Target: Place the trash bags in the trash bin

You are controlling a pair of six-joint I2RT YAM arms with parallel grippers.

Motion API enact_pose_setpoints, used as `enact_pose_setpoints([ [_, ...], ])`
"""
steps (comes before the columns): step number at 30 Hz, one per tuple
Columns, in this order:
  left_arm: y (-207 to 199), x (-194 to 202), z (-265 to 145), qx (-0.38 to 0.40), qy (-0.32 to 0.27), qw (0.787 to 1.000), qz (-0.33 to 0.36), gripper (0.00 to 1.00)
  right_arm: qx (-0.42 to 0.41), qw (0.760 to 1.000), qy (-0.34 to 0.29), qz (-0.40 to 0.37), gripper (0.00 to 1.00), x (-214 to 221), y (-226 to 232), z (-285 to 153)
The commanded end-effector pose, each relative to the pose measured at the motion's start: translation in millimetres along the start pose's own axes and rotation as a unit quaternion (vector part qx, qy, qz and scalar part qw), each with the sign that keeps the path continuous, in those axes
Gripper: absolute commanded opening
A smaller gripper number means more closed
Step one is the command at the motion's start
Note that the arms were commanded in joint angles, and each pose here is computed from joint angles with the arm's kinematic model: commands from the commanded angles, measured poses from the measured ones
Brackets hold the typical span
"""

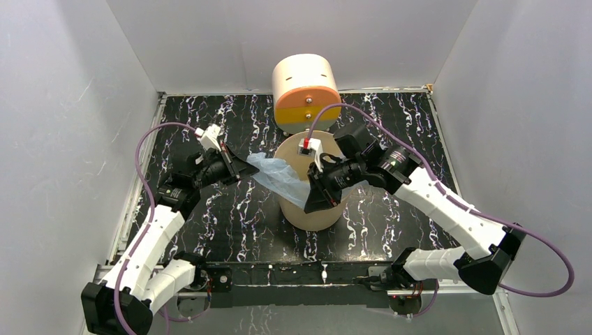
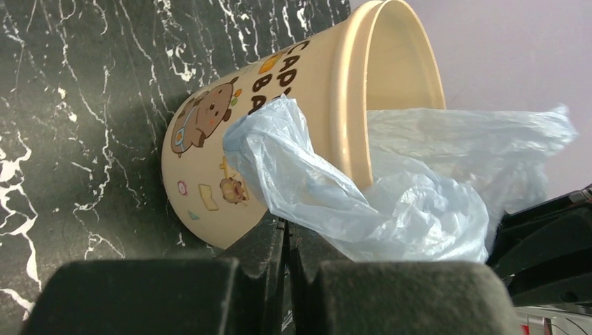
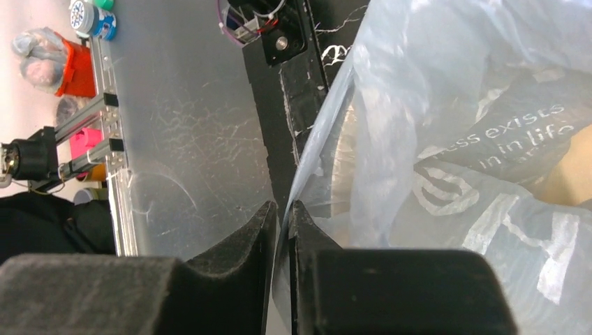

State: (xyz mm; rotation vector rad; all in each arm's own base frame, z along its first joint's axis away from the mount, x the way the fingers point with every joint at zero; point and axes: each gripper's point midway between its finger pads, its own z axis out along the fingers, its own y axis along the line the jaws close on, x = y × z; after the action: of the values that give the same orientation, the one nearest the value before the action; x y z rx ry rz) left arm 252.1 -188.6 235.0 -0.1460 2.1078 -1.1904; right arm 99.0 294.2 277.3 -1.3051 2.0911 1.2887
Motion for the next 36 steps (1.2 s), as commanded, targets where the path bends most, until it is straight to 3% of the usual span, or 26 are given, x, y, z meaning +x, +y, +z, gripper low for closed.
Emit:
enact_pose_setpoints([
  [1, 16.2, 9.5, -2.6, -0.025, 0.011, 1.0, 0.012, 0.0, -0.032, 0.999, 0.039, 0.012, 0.25, 22.9, 5.7, 3.2],
  [6, 21.0, 14.4, 1.0, -0.023, 0.019, 0.999, 0.011, 0.0, -0.008, 0.999, 0.038, 0.02, 0.41, 23.9, -4.1, 5.8],
  [11, 31.2, 18.0, 3.9, -0.041, 0.029, 0.999, 0.008, 0.0, 0.061, 0.997, 0.051, 0.018, 0.45, 21.5, -10.3, -16.1],
  [17, 27.6, 15.0, 4.0, -0.033, 0.023, 0.999, 0.019, 0.0, 0.026, 0.996, -0.056, -0.058, 0.68, -20.9, 34.8, -49.4],
  [19, 26.7, 13.9, 3.3, -0.032, 0.02, 0.999, 0.021, 0.0, 0.029, 0.992, -0.09, -0.081, 0.7, -32.9, 43.7, -59.8],
  [26, 22.6, 13.0, 3.6, -0.021, 0.018, 0.999, 0.023, 0.03, 0.207, 0.94, -0.255, -0.095, 0.83, -97.0, 16.6, -116.7],
  [28, 22.0, 12.4, 3.0, -0.023, 0.019, 0.999, 0.025, 0.17, 0.298, 0.913, -0.268, -0.074, 0.86, -104.8, -10.1, -137.7],
  [30, 23.7, 9.2, -0.3, -0.038, 0.015, 0.999, 0.031, 0.4, 0.408, 0.885, -0.218, -0.054, 0.86, -92.6, -55.5, -146.4],
  [32, 23.0, 2.6, -6.8, -0.051, -0.006, 0.998, 0.04, 0.54, 0.481, 0.86, -0.166, -0.038, 0.87, -73.0, -86.7, -152.1],
  [36, 21.9, 0.9, -23.3, -0.074, -0.007, 0.994, 0.081, 0.71, 0.445, 0.867, -0.198, -0.104, 0.88, -79.6, -72.2, -151.6],
])
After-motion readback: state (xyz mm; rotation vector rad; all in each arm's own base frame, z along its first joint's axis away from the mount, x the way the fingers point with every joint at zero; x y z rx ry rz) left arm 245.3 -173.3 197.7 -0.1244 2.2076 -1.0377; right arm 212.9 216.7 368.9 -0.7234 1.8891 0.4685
